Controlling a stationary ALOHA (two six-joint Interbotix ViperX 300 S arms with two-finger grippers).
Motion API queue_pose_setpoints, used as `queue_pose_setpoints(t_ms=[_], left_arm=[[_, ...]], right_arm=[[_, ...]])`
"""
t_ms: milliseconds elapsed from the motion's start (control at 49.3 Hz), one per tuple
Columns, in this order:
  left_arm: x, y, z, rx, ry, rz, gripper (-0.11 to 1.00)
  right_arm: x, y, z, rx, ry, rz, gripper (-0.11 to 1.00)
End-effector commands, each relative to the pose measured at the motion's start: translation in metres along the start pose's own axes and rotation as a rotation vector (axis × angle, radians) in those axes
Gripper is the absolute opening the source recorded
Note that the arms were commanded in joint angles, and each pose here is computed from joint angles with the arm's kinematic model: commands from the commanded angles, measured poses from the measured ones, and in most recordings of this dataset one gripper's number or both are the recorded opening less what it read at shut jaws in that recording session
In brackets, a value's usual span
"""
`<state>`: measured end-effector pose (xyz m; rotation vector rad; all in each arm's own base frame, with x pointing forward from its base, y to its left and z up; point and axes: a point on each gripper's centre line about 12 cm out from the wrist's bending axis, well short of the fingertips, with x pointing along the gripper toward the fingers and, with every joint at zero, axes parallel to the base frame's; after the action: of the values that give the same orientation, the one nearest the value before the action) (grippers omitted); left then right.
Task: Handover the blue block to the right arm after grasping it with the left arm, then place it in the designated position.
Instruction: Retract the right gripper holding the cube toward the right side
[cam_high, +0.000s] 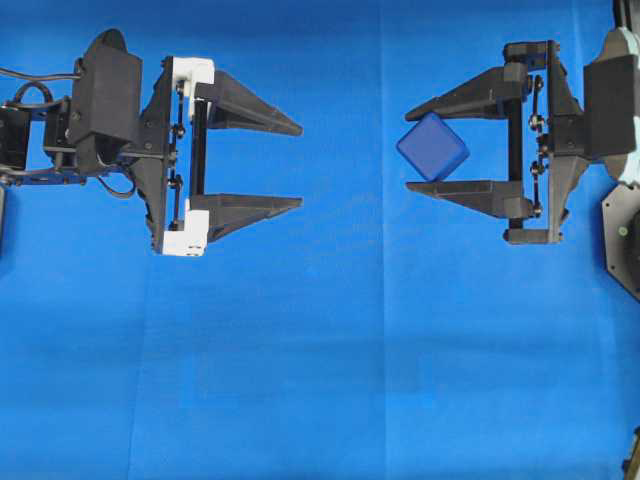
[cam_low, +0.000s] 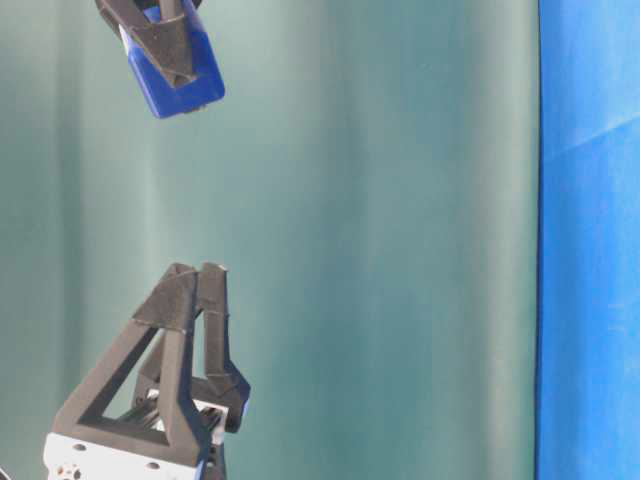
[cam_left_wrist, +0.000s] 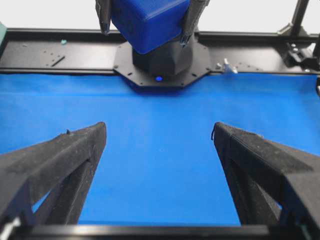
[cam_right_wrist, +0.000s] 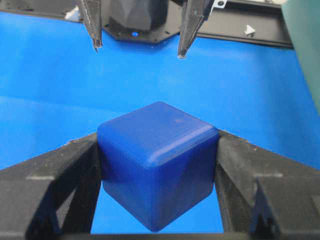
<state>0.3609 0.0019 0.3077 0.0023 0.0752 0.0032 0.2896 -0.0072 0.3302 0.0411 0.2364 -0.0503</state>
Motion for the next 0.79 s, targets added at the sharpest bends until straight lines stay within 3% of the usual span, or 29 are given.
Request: queue_pose_setpoints(t_ms=[0, 770], left_arm=[[-0.0024, -0.0006, 0.012, 0.003, -0.035, -0.002, 0.91], [-0.003, -0.0006, 0.0136, 0.002, -0.04, -0.002, 0.91]], right_arm=[[-0.002, 0.0008, 0.0073, 0.005, -0.021, 0.003, 0.53], [-0.002, 0.0, 0.0059, 0.005, -0.009, -0.003, 0.53]])
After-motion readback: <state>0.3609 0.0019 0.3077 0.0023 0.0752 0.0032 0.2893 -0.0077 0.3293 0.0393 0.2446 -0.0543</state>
